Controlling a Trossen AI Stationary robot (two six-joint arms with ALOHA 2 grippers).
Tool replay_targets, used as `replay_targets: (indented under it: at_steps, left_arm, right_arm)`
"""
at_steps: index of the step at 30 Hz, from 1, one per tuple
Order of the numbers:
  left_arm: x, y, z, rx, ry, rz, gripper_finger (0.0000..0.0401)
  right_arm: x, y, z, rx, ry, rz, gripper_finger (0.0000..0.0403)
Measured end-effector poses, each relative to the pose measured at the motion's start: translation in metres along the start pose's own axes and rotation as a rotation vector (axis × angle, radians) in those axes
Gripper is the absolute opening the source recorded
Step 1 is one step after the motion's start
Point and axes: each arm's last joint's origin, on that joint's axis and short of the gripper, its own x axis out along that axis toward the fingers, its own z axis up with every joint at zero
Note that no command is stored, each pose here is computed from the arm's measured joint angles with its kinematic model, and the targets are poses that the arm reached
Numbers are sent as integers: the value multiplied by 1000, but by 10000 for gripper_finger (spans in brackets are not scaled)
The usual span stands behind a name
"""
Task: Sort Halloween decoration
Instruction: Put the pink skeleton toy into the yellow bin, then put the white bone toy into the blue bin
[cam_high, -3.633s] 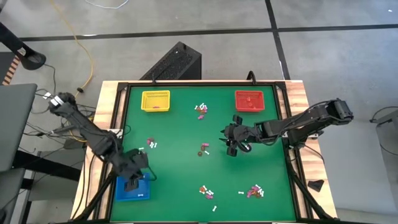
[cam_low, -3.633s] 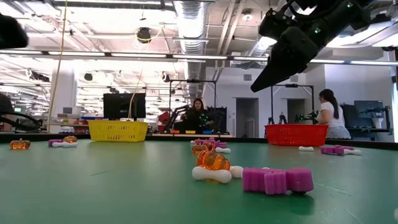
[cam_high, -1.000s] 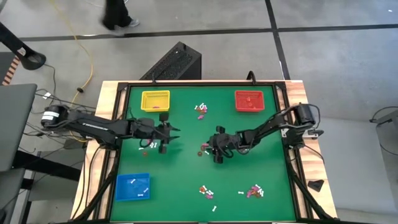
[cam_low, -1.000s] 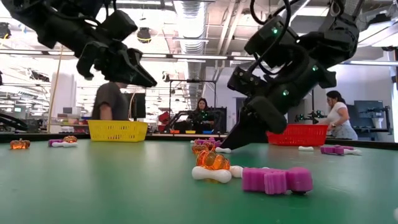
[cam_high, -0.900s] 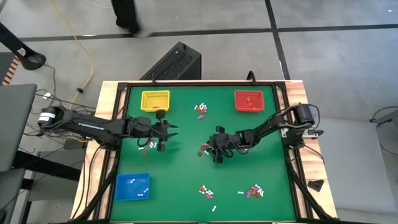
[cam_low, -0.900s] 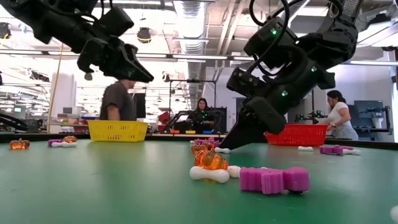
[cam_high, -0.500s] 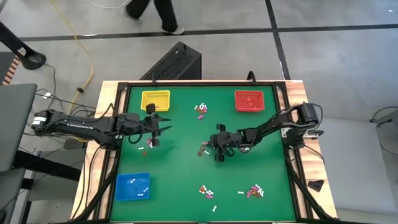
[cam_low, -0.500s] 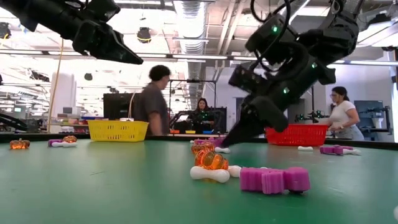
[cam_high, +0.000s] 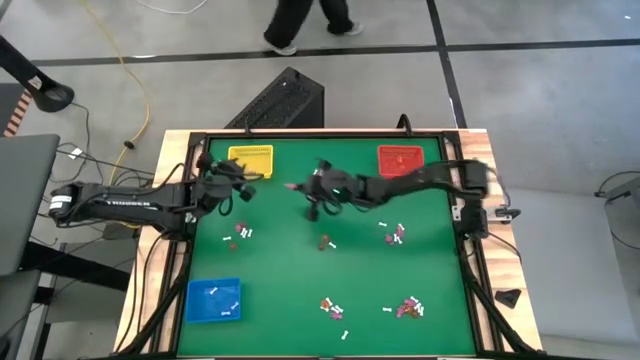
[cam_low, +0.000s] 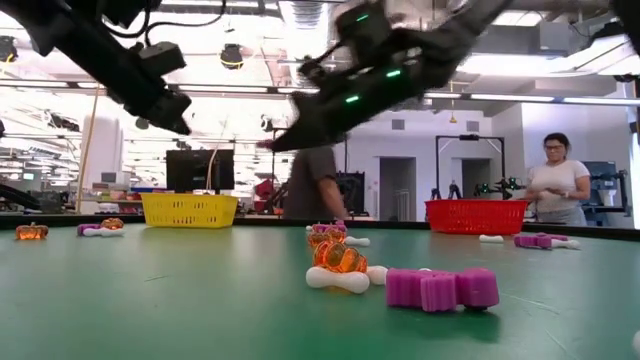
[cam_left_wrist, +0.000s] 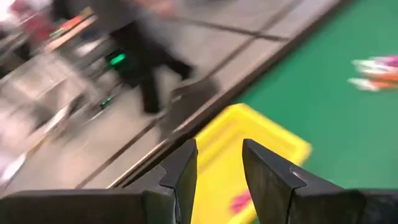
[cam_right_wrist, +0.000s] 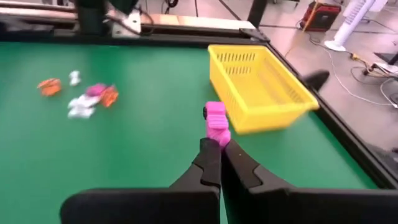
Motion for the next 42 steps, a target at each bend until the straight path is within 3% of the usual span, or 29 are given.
replay_targets:
  at_steps: [6,10,15,20,24,28,32,35,38,42]
  left_arm:
    - [6,6,-4,-21,44,52,119]
    - [7,8,-7,-2,64,81,119]
    - [9,10,-8,14,77,104,119]
    - [9,11,-8,32,83,107,119]
    - [9,10,-9,36,85,99,119]
    - [9,10,-9,41,92,65,119]
    - [9,7,-10,48,99,-38,119]
    - [9,2,-9,62,98,-210,119]
    - [6,-6,-7,58,80,-485,119]
    - [0,-15,1,38,-5,-844,119]
  right_arm:
    - [75,-31,25,21,46,-4,23]
    - [108,-48,33,76,120,-20,56]
    - [126,-59,42,109,158,-17,103]
    - [126,-62,54,108,170,28,157]
    - [104,-66,68,71,289,70,198]
    - [54,-66,96,56,466,100,214]
    - [-1,-44,111,17,694,169,213]
    - [-39,-19,118,-37,841,235,207]
    - [-78,8,129,-113,929,304,200]
    - [-115,47,141,-211,871,387,192]
